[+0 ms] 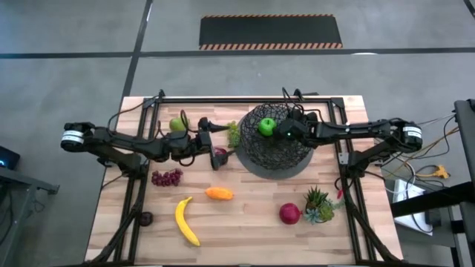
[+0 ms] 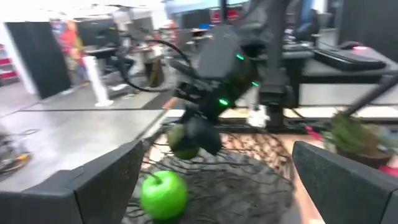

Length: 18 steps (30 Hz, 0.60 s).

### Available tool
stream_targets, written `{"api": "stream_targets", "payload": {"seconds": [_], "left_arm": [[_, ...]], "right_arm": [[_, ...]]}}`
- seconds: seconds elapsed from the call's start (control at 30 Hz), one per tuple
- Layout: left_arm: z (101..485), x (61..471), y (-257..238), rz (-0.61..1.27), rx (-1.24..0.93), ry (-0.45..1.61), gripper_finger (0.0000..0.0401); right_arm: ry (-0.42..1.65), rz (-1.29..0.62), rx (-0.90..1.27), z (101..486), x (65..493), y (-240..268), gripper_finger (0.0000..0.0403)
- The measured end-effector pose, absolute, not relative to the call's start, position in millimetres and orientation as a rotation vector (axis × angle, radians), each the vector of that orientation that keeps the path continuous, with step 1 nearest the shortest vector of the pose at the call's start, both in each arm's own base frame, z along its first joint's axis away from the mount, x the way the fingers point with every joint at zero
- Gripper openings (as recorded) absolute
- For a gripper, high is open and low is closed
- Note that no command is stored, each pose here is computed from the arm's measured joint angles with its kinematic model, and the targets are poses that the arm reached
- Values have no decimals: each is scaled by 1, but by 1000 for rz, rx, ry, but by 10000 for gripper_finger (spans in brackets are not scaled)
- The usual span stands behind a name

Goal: Build produce basket
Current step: Put the lime into the wire basket, then put the pear into the wire basket

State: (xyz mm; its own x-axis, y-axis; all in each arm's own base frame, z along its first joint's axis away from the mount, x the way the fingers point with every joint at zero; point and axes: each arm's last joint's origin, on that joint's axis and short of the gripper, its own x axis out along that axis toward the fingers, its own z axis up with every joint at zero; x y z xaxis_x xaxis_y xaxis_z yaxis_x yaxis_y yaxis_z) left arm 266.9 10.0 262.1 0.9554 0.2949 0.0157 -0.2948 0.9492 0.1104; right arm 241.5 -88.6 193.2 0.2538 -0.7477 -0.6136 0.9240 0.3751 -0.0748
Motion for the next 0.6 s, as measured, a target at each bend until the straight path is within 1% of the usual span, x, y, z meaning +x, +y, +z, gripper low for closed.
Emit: {"api": "stream_targets", "payload": {"seconds": [0.07, 0.17, 0.33, 0.43, 0.6], "left_arm": [[263, 266, 11, 345, 111, 0, 396], [264, 264, 13, 398, 105, -2, 396], [260, 267, 13, 408, 73, 8, 396], [253, 271, 13, 416, -13, 18, 396], [243, 276, 8, 394, -162, 33, 396]], "right_arm": [[635, -1162, 327, 192, 242, -89, 258], [644, -1159, 327, 190, 242, -88, 283], [646, -1158, 327, 191, 242, -88, 320], [644, -1154, 331, 192, 241, -88, 329], [643, -1112, 319, 198, 240, -85, 327]]}}
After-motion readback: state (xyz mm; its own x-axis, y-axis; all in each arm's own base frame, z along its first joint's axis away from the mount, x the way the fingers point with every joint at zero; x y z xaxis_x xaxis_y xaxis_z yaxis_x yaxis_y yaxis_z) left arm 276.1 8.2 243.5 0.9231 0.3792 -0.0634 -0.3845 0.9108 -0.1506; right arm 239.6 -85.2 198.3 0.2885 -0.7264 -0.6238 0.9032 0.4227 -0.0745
